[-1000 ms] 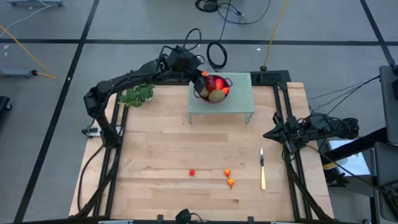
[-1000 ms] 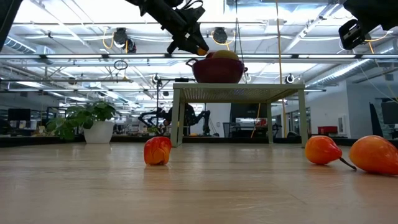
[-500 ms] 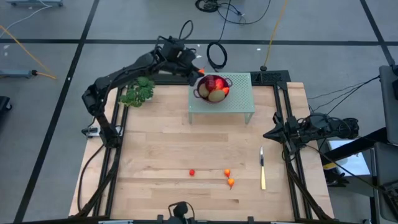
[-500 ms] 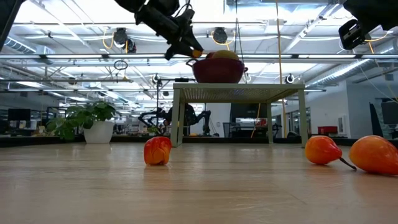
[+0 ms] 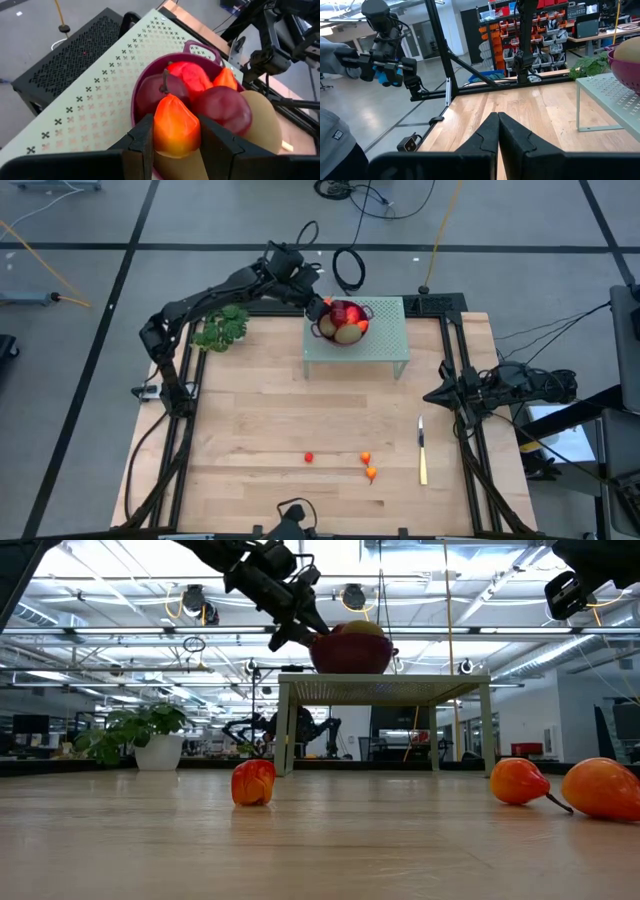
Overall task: Pick & Place Fruit
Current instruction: Put the pear into the strainer bowl
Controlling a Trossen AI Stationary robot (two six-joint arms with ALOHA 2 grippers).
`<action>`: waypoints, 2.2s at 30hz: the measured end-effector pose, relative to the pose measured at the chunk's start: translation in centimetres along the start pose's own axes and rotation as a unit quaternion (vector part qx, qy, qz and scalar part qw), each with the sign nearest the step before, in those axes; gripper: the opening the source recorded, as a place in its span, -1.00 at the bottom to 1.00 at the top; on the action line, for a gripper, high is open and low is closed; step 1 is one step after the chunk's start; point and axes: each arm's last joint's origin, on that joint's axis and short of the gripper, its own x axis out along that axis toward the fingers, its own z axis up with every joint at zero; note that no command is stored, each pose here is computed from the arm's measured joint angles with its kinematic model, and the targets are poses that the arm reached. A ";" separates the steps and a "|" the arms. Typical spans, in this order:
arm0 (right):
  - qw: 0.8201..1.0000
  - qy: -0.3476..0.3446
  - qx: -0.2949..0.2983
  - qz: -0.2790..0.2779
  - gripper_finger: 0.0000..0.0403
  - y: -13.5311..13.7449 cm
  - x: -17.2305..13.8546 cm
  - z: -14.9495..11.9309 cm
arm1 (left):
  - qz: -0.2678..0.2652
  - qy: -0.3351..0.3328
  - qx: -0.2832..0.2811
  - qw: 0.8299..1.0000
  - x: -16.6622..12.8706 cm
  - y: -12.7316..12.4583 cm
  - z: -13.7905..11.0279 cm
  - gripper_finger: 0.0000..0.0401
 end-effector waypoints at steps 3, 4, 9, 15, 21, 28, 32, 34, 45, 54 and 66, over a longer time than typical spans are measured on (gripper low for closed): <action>1.000 0.000 0.000 0.000 -0.98 0.0 0.0 0.0 | 0.000 0.001 -0.014 1.000 0.0 0.0 0.0 -0.41; 1.000 0.000 0.000 0.000 -0.98 0.0 0.0 0.0 | 0.001 0.002 -0.018 1.000 0.0 0.0 0.0 -0.41; 1.000 0.000 0.000 0.000 -0.98 0.0 0.0 0.0 | 0.001 0.003 -0.027 1.000 0.0 0.0 -0.1 -0.41; 1.000 0.000 0.000 0.000 -0.98 0.0 0.0 0.0 | -0.001 0.005 -0.028 1.000 0.1 -0.2 -0.1 -0.41; 1.000 0.000 0.000 0.000 -0.98 0.0 0.0 0.0 | -0.003 0.006 -0.024 1.000 0.1 -0.4 -0.2 -0.41; 1.000 0.000 0.000 0.000 -0.98 0.0 0.0 0.0 | -0.002 0.006 -0.014 1.000 0.1 -0.4 -0.2 -0.40; 1.000 0.000 0.000 0.000 -0.98 0.0 0.0 0.0 | -0.003 0.006 -0.012 1.000 0.1 -0.4 -0.2 -0.31; 1.000 0.000 0.000 0.000 -0.98 0.0 0.0 0.0 | -0.002 0.006 -0.012 1.000 0.1 -0.4 -0.2 -0.23; 1.000 0.000 0.000 0.000 -0.98 0.0 0.0 0.0 | -0.007 0.007 -0.012 1.000 0.1 -0.4 -0.2 -0.05; 1.000 0.000 0.000 0.000 -0.98 0.0 0.0 0.0 | -0.005 -0.002 -0.006 1.000 0.0 -0.2 0.0 -0.05; 1.000 0.000 0.000 0.000 -0.98 0.0 0.0 0.0 | -0.003 -0.010 0.005 1.000 -0.1 0.0 0.2 -0.05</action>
